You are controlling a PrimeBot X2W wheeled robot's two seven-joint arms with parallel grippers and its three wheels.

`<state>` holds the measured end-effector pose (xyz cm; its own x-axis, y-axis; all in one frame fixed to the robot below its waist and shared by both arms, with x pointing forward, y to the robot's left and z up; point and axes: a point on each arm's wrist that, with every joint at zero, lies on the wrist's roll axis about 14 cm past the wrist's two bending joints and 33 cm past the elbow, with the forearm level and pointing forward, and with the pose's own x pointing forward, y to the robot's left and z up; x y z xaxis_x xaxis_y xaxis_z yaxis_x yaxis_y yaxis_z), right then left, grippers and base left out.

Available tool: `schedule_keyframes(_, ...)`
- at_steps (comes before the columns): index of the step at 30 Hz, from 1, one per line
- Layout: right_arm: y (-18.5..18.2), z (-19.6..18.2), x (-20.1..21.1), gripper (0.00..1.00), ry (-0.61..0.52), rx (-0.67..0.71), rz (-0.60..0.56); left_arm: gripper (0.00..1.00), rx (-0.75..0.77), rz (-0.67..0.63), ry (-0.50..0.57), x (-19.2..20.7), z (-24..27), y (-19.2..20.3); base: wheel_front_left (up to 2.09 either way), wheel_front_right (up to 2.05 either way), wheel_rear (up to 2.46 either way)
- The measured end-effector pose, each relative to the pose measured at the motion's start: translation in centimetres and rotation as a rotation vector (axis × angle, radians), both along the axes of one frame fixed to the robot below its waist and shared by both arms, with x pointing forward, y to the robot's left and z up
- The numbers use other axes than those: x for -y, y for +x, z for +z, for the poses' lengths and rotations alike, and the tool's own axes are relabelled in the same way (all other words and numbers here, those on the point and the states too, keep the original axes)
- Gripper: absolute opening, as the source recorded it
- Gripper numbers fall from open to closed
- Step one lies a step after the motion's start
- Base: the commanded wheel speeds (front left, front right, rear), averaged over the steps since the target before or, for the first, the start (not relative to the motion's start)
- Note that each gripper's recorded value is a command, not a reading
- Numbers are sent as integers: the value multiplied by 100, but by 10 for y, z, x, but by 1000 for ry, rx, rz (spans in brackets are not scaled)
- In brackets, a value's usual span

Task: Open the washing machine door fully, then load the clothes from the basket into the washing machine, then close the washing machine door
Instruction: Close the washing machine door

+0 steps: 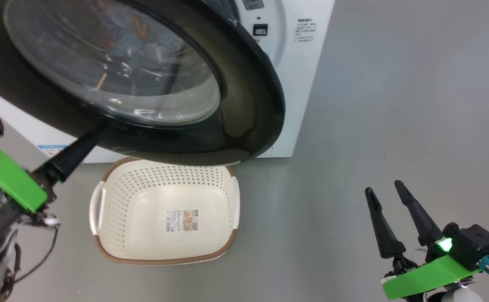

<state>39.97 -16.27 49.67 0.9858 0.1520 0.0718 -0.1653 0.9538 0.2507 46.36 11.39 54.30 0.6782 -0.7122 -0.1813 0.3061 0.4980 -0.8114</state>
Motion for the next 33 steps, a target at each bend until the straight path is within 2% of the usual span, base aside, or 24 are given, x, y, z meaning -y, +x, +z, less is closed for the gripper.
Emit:
schedule_keyframes(12,-4,5,-8,100,-13,12,47,100,-20,217,-97,-39,-13,-35,0,0,0)
schedule_keyframes(16,-4,10,-9,100,-4,24,55,100,8,290,-36,-56,-21,-45,0,0,0)
schedule_keyframes(21,-6,14,-9,100,-7,36,59,100,6,377,-19,-72,-34,-59,0,0,0)
schedule_keyframes(26,-14,9,-6,100,-7,18,52,100,15,436,60,-83,-53,-76,0,0,0)
schedule_keyframes(33,-16,14,0,100,-15,30,38,100,75,504,130,-87,-68,-91,0,0,0)
